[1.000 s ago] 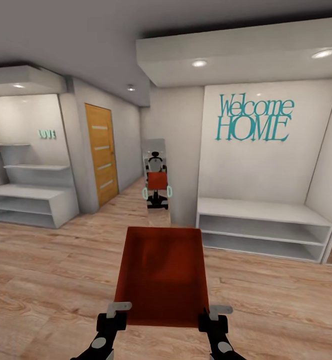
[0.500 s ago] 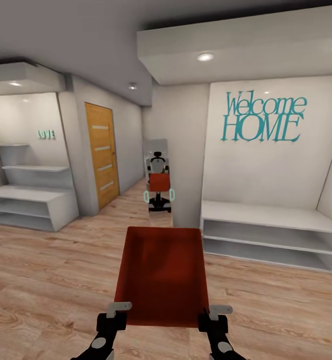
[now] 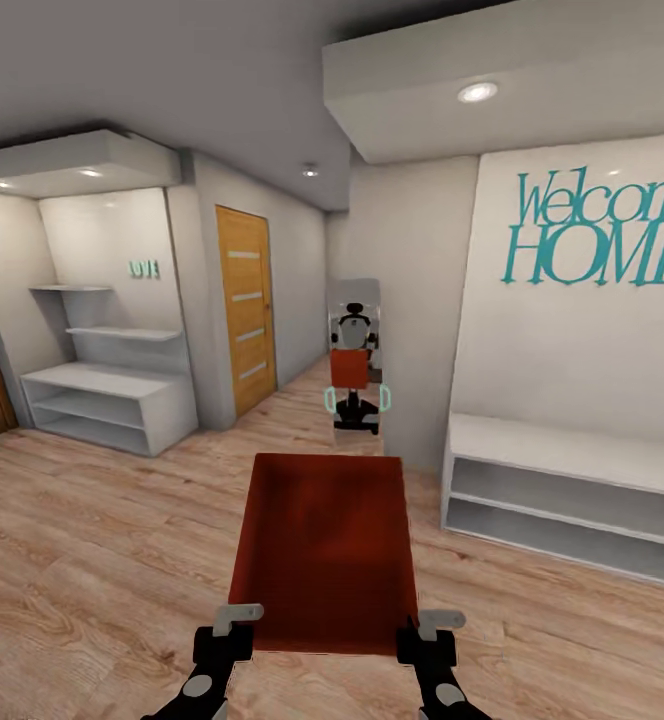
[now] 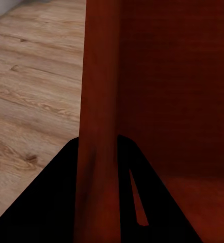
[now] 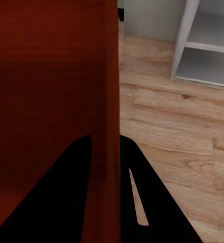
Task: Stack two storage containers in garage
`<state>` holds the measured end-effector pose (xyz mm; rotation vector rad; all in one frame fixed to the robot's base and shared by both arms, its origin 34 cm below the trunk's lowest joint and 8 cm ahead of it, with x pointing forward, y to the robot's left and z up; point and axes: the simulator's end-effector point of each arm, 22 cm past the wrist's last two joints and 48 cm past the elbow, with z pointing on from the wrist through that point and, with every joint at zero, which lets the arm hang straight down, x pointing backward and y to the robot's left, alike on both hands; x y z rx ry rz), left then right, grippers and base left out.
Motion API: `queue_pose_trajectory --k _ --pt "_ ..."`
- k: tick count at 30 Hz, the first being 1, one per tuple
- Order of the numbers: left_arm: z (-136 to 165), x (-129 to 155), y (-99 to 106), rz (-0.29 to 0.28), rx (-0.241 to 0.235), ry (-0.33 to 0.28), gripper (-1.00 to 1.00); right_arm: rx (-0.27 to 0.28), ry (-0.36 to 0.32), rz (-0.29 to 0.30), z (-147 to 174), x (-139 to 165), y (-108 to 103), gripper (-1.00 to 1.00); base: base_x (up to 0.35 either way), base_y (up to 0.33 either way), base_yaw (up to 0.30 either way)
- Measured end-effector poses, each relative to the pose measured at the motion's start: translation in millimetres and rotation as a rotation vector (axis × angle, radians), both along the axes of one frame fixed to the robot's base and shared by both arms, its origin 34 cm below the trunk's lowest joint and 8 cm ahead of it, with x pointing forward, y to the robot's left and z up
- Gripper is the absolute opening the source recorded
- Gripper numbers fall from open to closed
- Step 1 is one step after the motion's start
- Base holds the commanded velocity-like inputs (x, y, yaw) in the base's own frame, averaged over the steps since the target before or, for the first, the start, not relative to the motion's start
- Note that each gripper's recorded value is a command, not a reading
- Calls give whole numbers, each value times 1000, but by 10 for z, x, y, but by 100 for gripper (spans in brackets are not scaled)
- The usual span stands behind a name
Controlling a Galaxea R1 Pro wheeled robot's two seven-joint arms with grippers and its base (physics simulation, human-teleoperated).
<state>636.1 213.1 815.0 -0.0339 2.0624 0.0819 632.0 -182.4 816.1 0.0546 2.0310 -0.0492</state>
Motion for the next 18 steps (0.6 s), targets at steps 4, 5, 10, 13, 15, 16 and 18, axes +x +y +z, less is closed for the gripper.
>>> queue_pose_trajectory --k 4,5,10,13,15,16,18 --pt "0 0 -1 0 0 0 -100 0 0 0 1 1 -1 -100 322 0 126" --pt "0 0 -1 0 0 0 -100 0 0 0 0 0 -1 -100 322 0 45" --pt "0 0 -1 0 0 0 -100 -1 0 0 1 1 -1 -100 323 0 14" --pt "0 0 -1 0 0 0 -100 0 0 0 1 0 -1 -100 322 0 2" --pt "0 0 -1 0 0 0 -100 0 0 0 1 1 -1 -100 323 0 1" --pt "0 0 -1 0 0 0 -100 0 0 0 1 1 -1 -100 323 0 0" --pt "0 0 -1 0 0 0 -100 0 0 0 1 1 -1 -100 323 0 0"
